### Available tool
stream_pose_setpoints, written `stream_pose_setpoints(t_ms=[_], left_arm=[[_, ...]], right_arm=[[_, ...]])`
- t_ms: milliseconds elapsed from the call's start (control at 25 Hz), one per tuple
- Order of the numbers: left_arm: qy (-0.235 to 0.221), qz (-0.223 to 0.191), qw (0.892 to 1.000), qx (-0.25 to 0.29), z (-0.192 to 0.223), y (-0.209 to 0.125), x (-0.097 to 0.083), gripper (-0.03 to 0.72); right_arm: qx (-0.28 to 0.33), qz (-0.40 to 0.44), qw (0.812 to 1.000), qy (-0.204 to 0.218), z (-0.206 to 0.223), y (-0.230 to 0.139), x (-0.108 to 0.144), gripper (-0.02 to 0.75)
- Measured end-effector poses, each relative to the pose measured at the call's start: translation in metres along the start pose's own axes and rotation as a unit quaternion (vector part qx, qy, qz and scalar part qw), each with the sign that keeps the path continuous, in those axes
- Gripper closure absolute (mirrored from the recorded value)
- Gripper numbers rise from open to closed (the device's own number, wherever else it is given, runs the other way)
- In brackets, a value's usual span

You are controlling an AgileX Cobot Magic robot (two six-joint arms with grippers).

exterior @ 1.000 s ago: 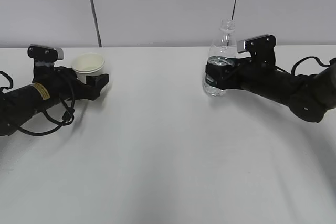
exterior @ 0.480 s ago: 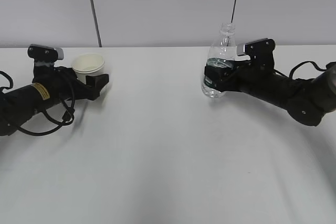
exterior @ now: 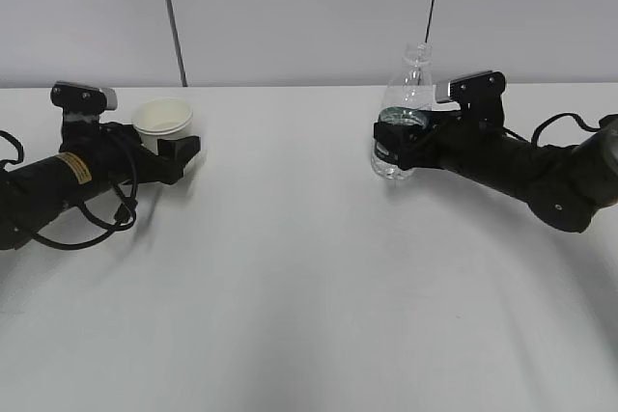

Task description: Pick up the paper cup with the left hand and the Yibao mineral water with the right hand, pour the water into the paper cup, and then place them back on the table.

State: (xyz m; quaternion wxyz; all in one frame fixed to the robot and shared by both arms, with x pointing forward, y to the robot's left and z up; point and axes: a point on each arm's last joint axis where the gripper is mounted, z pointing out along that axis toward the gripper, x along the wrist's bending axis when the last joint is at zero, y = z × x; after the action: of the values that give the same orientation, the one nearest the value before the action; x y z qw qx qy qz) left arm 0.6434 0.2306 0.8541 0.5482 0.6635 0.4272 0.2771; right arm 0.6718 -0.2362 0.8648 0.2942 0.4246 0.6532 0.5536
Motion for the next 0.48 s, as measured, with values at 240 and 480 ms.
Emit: stream_pose_setpoints(t_ms=[240,480], left_arm=[[0.000,0.000,1.000,0.000,0.0000,0.0000,0.0000,0.102],[0.000,0.000,1.000,0.000,0.0000,0.0000,0.0000,0.102]], right_arm=[[-0.005,-0.001,1.000,0.002,0.0002,0.0012,0.0002,0.092],[-0.003,-0.005,1.000,0.006,0.0002,0.0008,0.0010,0.087]])
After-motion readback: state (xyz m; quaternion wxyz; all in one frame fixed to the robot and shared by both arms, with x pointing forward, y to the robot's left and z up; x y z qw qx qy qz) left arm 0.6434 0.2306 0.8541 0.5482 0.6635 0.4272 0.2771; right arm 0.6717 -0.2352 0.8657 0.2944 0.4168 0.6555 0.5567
